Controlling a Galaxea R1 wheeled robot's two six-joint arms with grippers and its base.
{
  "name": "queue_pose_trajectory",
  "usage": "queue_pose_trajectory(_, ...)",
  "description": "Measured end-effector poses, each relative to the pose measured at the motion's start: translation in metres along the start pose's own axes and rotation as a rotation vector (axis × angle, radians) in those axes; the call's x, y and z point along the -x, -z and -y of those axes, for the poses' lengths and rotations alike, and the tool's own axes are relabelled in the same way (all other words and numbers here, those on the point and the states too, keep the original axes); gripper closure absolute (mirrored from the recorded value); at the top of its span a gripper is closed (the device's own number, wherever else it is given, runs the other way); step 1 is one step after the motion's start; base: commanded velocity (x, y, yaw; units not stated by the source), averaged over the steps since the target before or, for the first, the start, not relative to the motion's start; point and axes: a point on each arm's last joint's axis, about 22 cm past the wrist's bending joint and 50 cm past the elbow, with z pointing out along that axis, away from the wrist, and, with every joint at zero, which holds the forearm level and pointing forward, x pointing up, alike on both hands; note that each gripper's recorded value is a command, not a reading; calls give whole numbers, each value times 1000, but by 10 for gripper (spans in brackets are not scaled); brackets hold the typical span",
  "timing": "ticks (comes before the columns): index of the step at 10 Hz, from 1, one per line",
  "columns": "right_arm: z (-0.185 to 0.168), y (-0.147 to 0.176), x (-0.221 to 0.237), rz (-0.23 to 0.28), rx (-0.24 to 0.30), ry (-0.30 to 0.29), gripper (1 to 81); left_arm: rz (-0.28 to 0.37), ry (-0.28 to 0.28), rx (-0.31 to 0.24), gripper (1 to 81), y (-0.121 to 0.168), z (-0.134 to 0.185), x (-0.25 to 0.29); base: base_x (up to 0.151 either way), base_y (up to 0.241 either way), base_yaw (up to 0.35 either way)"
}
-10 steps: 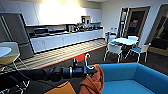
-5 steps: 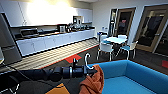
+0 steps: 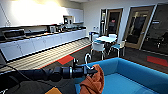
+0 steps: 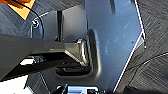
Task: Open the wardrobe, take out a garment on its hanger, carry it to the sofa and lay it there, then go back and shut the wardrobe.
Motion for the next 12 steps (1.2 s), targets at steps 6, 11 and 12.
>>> queue_pose_trajectory(6,2,0,0,0,-2,-1,10,8,-9,8,811,-4,-2,2,0,0,-234)
queue_pose_trajectory(11,1,7,33,72,7,-30,10,15,67,8,811,-10,39,-1,0,0,-235)
queue_pose_trajectory(12,3,9,40,88,7,-35,10,23,85,4,811,-12,48,3,0,0,-235)
